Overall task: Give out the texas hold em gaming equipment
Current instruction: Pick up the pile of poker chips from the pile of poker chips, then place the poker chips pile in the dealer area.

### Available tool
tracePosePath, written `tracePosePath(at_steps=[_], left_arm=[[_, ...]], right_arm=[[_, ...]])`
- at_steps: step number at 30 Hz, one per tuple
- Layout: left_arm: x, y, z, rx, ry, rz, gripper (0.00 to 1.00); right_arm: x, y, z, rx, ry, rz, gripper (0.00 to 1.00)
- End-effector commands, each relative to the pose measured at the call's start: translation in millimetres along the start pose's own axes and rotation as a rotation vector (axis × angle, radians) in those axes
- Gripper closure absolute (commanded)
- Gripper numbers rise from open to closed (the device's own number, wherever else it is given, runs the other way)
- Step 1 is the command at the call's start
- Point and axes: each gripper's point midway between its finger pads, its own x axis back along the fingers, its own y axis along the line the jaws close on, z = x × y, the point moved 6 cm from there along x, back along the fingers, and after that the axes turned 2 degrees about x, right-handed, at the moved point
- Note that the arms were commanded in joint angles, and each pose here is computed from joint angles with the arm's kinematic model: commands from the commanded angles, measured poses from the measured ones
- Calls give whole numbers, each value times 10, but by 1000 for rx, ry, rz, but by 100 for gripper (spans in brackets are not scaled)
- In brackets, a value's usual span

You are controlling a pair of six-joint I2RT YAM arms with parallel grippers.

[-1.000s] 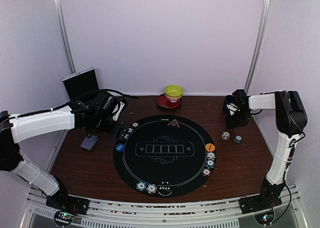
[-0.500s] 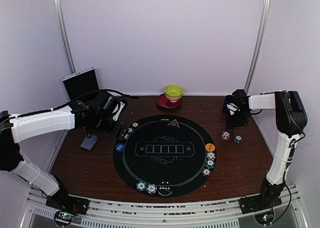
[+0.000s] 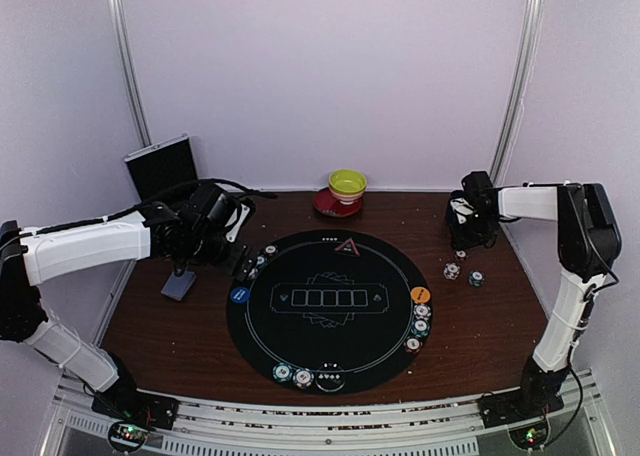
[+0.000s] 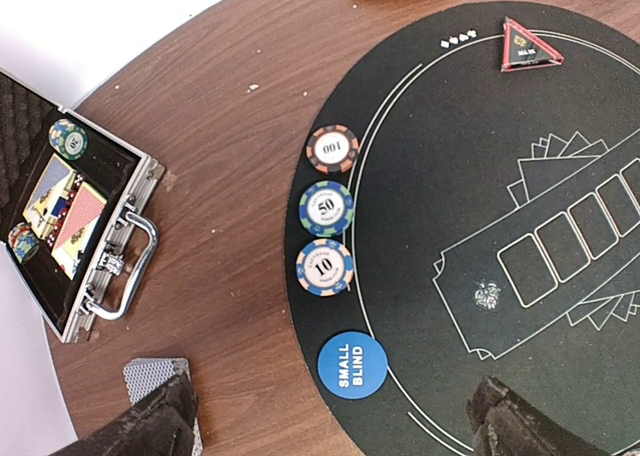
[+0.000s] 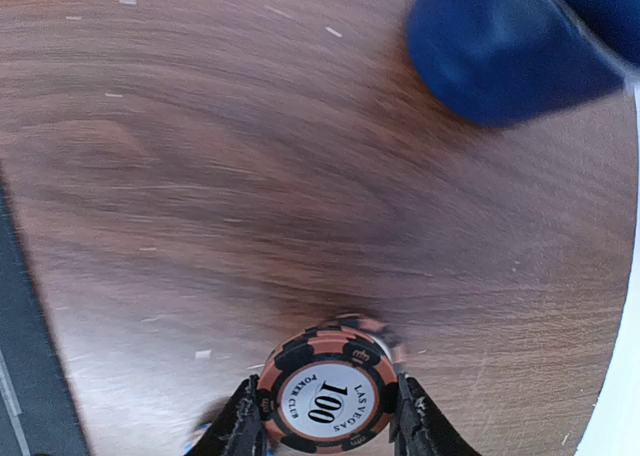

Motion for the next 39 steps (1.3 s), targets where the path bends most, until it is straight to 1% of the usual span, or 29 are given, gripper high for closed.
tracePosePath(at_steps=[1,4,8,13,16,20,23,27,33,39], left_arm=[[3,28,-103,8,-37,-16,2],[-23,65,-95,18,-30,-20,2],[-59,153,-87,51,-18,-22,2],[-84,245,-37,72,16,-80,2],[-52,269,-5,86,34,-94,2],[2,361,57,120,44,-108,2],[20,521,184,164,53,-115,2],[83,725,299,208,47,-137,2],[152,856,380,235,25,-166,2],[156,876,392,247,10,-158,2]], right_arm=[[333,270,-164,80,-100,-14,66],[531,544,-248,140,-149,-51,67],[786,1032,-309,254,-199,-117,67],[1059,1727,-284,415,-237,-201,67],[1191,2162,-203,520,-239,-251,67],[1300,2743,-25,657,-234,-308,66],[1377,3181,163,755,-223,-359,66],[1421,3657,363,860,-208,-408,66],[1480,4212,636,976,-198,-475,66],[1471,4591,915,1056,-184,-518,66]])
